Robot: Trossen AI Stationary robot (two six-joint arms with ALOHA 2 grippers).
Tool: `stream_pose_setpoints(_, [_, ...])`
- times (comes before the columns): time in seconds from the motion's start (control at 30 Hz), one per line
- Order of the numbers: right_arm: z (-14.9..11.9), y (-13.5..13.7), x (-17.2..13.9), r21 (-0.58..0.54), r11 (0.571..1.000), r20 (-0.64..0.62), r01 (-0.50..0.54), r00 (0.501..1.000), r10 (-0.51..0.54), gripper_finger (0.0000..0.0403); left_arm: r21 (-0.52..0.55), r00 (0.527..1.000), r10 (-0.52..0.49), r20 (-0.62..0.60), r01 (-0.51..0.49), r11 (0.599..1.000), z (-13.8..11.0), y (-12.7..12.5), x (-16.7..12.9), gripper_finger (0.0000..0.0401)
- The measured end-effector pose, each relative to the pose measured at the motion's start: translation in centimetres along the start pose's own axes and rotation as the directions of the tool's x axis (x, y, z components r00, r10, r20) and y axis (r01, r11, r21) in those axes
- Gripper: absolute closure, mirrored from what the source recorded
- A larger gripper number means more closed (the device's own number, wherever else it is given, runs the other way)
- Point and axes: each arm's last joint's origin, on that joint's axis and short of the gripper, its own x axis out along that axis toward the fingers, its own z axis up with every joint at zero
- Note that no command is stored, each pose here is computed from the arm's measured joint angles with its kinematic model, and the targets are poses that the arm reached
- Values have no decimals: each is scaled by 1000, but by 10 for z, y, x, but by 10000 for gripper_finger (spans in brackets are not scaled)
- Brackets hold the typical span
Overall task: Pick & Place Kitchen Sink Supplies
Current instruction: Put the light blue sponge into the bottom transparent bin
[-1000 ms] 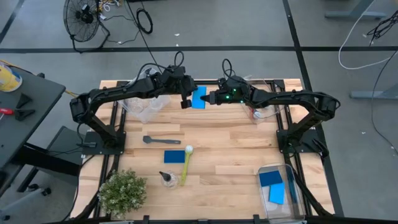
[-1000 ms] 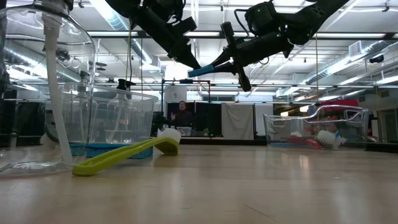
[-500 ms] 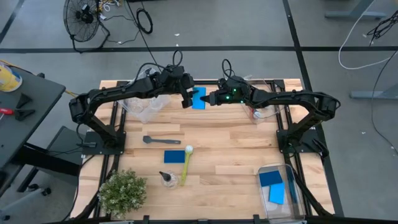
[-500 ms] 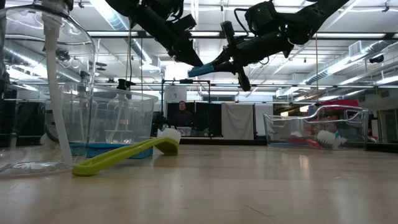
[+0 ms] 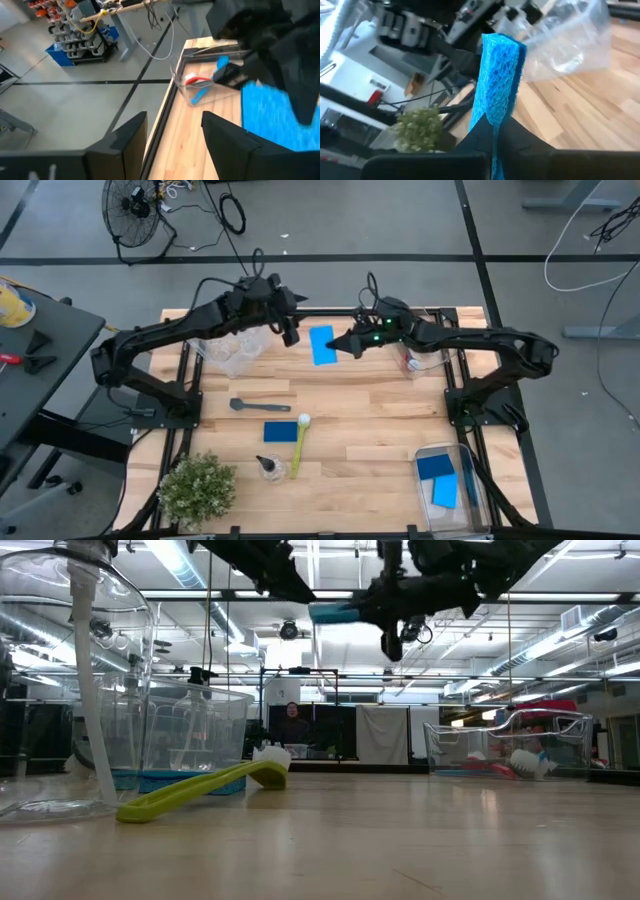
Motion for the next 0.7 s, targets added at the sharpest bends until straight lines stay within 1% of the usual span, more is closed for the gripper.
stream_pose_setpoints(0.1, [2,10,-11,-18,1000,0,-10,1000,10,391,-1,1000,7,18,-7,1000,3,2,-7,213])
stream_pose_setpoints(0.2, [-1,23,-23,-43,999,-33,-19,999,18,391,-2,1000,11,27,-11,1000,5,3,-10,217])
stream_pose_setpoints(0.33, [-14,41,-38,-88,996,-132,-26,991,15,391,2,1000,13,27,-13,1000,5,3,-11,218])
stream_pose_setpoints(0.5, [-35,60,-57,-107,994,-268,-22,963,-8,390,3,1000,12,25,-12,1000,5,3,-11,218])
stream_pose_setpoints(0.7, [-56,85,-78,-117,991,-377,-70,926,21,390,5,1000,12,25,-12,1000,5,3,-11,218])
